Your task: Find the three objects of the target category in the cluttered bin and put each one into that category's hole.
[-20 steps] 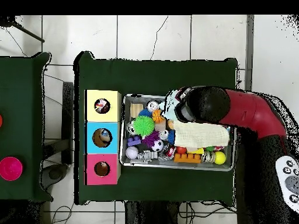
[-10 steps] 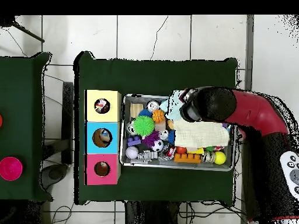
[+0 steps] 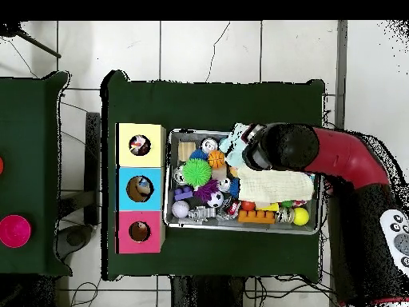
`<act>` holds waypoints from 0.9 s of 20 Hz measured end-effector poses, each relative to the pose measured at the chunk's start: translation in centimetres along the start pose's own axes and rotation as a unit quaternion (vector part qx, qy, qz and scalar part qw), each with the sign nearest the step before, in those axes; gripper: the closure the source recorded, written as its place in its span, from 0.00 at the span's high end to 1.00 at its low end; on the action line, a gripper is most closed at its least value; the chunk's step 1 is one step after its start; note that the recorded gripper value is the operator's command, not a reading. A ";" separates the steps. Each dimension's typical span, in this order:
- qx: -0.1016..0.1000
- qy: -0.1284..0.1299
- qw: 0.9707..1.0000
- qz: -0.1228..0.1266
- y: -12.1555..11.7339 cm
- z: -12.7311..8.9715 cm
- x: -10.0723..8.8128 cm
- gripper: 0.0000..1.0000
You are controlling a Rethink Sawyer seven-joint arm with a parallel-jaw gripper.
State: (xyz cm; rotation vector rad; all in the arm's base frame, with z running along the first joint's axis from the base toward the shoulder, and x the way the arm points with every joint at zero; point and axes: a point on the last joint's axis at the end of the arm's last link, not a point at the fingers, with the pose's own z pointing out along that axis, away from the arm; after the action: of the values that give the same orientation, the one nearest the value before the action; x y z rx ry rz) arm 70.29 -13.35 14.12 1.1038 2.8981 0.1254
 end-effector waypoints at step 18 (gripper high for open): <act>-0.017 -0.031 0.999 -0.011 0.7 0.2 0.7 1.00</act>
State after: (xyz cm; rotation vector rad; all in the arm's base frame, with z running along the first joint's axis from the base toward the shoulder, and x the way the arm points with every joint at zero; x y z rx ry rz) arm 70.23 -12.35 13.93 1.0497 2.8420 0.1383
